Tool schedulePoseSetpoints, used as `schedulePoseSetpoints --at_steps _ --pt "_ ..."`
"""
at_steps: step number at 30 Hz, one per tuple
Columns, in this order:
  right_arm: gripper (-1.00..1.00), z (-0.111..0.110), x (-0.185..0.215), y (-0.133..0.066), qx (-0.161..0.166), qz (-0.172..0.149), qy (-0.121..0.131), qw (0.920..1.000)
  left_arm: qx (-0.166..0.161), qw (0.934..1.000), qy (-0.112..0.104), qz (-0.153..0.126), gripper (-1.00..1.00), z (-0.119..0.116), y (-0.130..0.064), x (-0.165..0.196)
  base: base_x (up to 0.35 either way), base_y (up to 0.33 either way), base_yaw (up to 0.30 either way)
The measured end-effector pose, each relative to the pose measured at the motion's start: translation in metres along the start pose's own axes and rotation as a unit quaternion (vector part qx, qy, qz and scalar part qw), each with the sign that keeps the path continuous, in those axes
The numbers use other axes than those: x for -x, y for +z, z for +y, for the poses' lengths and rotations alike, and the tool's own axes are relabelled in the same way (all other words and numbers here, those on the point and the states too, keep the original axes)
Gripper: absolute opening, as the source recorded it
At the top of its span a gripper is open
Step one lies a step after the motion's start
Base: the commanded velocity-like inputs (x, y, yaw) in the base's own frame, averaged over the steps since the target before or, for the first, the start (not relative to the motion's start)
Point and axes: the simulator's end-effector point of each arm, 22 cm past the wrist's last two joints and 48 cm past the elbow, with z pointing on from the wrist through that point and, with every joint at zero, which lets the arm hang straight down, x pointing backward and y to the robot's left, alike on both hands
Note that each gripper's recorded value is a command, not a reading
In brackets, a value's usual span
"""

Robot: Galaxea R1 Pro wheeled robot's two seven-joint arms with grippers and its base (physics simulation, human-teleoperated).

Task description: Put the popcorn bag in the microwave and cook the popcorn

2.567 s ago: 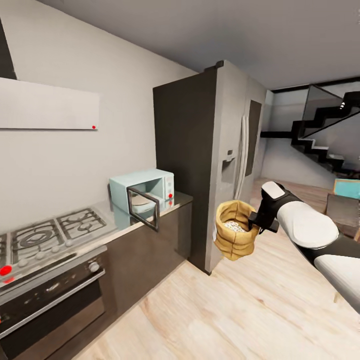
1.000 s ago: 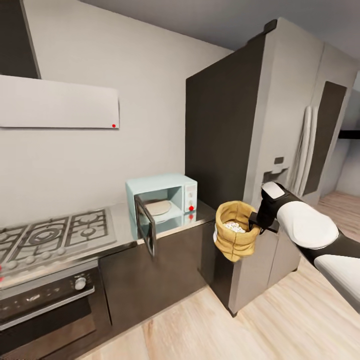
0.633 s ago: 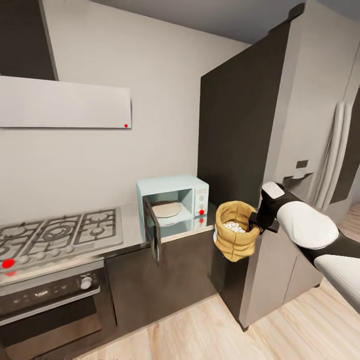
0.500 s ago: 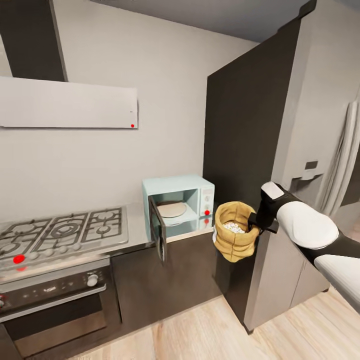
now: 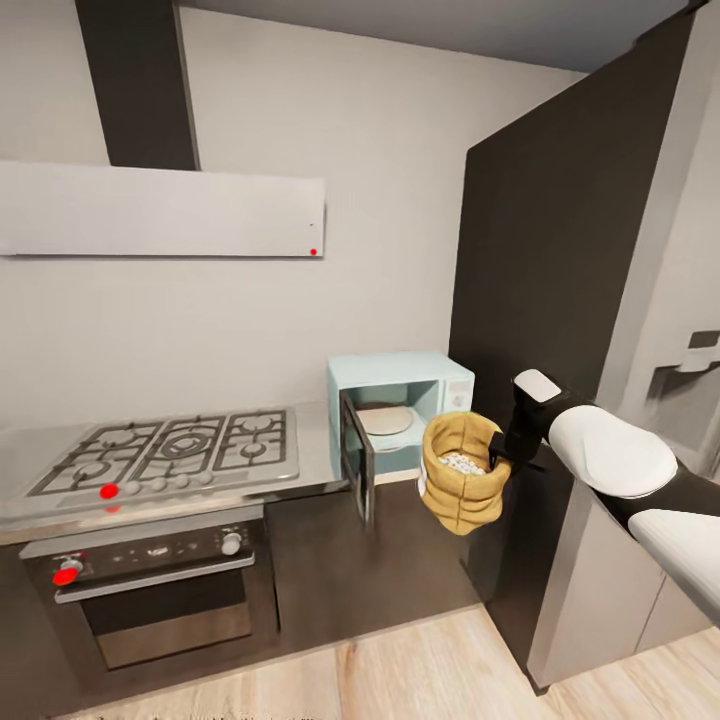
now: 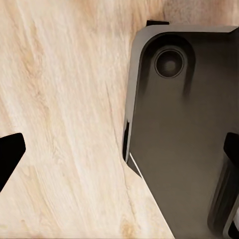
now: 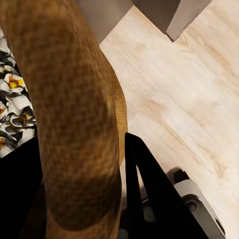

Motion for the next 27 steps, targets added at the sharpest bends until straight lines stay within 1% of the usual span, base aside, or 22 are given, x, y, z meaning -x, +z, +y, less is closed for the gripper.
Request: schedulePoseSetpoints --at_steps 7,14,23,27 --pt "-1.0 0.0004 -0.0009 0.0001 0.0 0.001 -0.001 1.0 -0.001 1.0 0.0 0.0 1.0 -0.0006 -0.0001 -0.0003 0.105 -0.076 0.281" --pt "-1.0 0.0004 -0.001 0.0 0.0 0.001 -0.001 1.0 0.0 1.0 0.0 0.0 1.0 -0.0006 -0.0001 -0.0004 0.199 -0.17 0.267" --pt "-1.0 0.0002 -0.001 0.0 0.0 0.001 -0.001 1.0 -0.001 1.0 0.0 0.001 1.0 -0.0018 -0.0001 -0.0005 0.226 -0.22 0.022" --pt "-1.0 0.0003 -0.0009 0.0 0.0 0.001 -0.001 1.0 -0.001 1.0 0.0 0.0 1.0 -0.0018 -0.0001 -0.0005 0.187 -0.25 0.148"
